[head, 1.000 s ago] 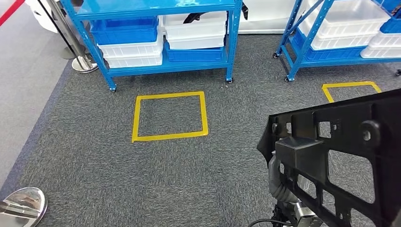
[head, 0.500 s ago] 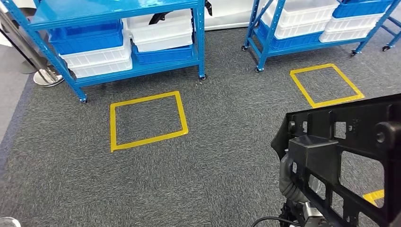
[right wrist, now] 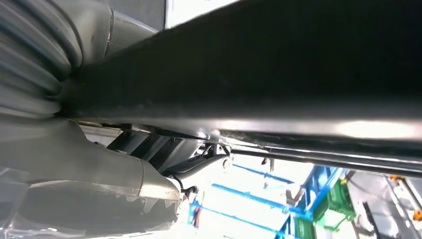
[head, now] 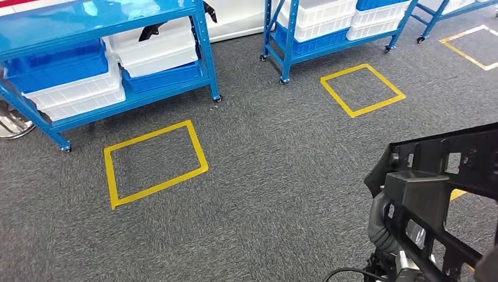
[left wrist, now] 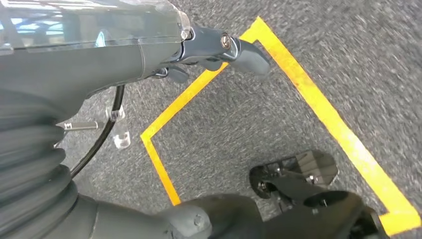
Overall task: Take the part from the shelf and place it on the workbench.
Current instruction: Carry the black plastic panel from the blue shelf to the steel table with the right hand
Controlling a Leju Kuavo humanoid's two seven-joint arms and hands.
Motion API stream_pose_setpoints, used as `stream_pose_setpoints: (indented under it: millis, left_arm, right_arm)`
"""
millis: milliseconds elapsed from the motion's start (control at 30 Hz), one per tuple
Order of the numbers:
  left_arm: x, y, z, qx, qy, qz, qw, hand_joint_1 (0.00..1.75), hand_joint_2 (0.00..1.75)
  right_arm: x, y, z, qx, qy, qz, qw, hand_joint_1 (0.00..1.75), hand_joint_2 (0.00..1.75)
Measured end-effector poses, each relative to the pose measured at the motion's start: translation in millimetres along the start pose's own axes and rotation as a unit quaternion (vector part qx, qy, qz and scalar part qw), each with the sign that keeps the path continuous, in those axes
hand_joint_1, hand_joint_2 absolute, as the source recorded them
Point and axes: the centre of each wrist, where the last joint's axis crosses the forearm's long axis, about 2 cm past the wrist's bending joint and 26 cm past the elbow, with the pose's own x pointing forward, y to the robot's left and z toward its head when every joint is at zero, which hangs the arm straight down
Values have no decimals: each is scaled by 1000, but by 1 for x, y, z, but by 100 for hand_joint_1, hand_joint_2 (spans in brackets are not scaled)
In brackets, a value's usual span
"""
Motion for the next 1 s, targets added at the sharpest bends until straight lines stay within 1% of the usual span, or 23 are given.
stream_pose_setpoints:
  millis: [400, 1000]
  left_arm:
    - [-4, 0, 1, -5, 2, -2, 1000, 0, 175]
    - [-1, 1, 0, -12, -7, -1, 1000, 0, 175]
  right_arm:
    - [-2, -4, 0, -6, 3, 15, 1000, 175, 175]
    - [-4, -7, 0, -7, 3, 36, 999, 175, 175]
